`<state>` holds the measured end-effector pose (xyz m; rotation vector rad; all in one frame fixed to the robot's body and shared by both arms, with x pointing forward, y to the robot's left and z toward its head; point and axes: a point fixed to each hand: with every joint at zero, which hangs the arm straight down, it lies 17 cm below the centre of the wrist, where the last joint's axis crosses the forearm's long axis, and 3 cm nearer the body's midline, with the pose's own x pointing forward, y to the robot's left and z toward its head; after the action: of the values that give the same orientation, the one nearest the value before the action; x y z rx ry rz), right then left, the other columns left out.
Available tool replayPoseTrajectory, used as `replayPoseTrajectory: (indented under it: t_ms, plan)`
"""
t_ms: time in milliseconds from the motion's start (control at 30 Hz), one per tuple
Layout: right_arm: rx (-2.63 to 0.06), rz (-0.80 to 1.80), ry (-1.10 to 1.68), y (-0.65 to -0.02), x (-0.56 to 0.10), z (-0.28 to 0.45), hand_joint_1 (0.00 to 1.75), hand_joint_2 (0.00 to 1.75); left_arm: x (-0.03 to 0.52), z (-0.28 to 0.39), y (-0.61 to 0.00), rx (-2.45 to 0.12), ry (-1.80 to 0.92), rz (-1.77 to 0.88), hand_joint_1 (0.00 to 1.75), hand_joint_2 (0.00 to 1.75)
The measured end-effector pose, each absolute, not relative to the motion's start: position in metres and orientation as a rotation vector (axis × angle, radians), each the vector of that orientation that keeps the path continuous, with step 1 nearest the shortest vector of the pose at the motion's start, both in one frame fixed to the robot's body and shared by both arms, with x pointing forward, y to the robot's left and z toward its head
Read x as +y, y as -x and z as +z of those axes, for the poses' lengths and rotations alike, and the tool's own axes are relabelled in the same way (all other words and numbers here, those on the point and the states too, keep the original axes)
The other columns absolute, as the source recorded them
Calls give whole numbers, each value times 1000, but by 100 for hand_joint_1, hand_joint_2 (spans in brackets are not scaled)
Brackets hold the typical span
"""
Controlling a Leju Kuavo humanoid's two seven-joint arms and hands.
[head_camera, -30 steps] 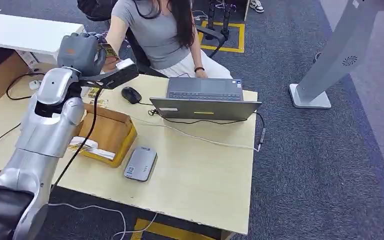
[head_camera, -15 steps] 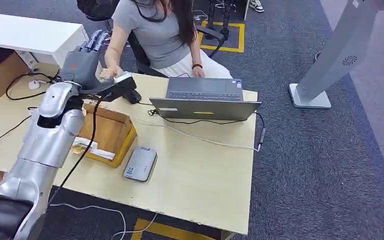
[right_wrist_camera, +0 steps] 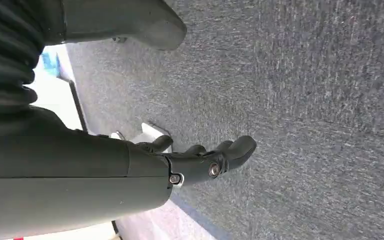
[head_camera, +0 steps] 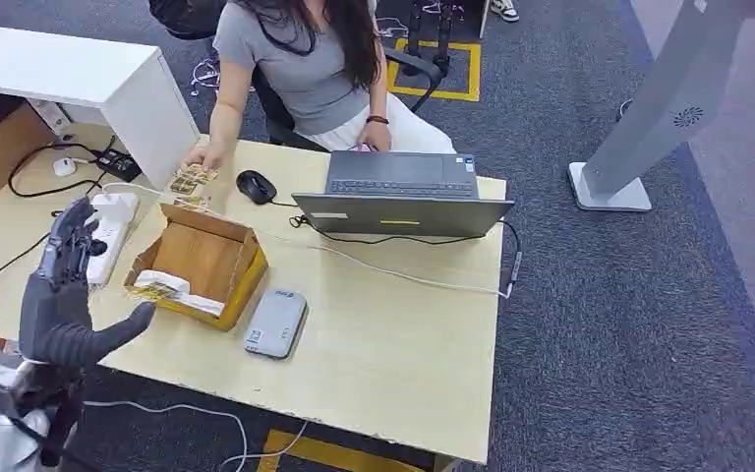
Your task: Pass the card to the sensor for recognition and then transmit it.
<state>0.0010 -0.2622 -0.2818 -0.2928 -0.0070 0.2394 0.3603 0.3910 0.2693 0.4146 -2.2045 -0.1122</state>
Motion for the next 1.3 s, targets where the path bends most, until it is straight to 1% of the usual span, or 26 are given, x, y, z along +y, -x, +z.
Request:
replayPoseTrajectory:
  t_ms: [67, 100, 267, 433, 500, 600, 633, 700, 767, 800, 933, 1067, 1100, 1300]
  plan:
    - [-6, 238, 283, 0, -261, -282, 0, 175, 413, 257, -338, -2160, -337, 59, 0, 175]
    - [-5, 235, 284, 1, -262, -282, 0, 175, 424, 247, -328, -2128, -346, 108, 0, 175]
    - [-7, 222, 286, 3, -260, -282, 0, 175, 471, 194, -270, -1980, -489, 242, 0, 175]
    - [-4, 211, 288, 4, -261, -282, 0, 175, 497, 167, -237, -1871, -589, 371, 0, 175]
    - [-7, 221, 290, 4, -261, -282, 0, 175, 513, 149, -225, -1782, -614, 480, 0, 175]
    - [-7, 238, 294, 4, -262, -282, 0, 175, 536, 91, -195, -1600, -670, 720, 0, 175]
    - [-4, 241, 298, 4, -262, -282, 0, 175, 540, 61, -183, -1513, -677, 815, 0, 175]
    - [15, 237, 311, 7, -265, -281, 0, 175, 536, -2, -156, -1325, -657, 999, 0, 175]
    - [28, 234, 320, 9, -266, -281, 0, 175, 517, -65, -127, -1122, -626, 1147, 0, 175]
    - [32, 233, 322, 10, -267, -281, 0, 175, 506, -89, -115, -1035, -616, 1194, 0, 0]
    - [50, 231, 322, 12, -267, -280, 0, 175, 455, -161, -85, -775, -531, 1283, 0, 0]
    - [52, 233, 314, 12, -266, -281, 0, 175, 412, -196, -80, -639, -445, 1259, 0, 0]
    - [53, 233, 312, 12, -266, -281, 0, 175, 405, -201, -79, -618, -433, 1243, 0, 175]
    - [44, 201, 312, 7, -268, -281, 0, 175, 372, -220, -88, -559, -354, 1145, 0, 175]
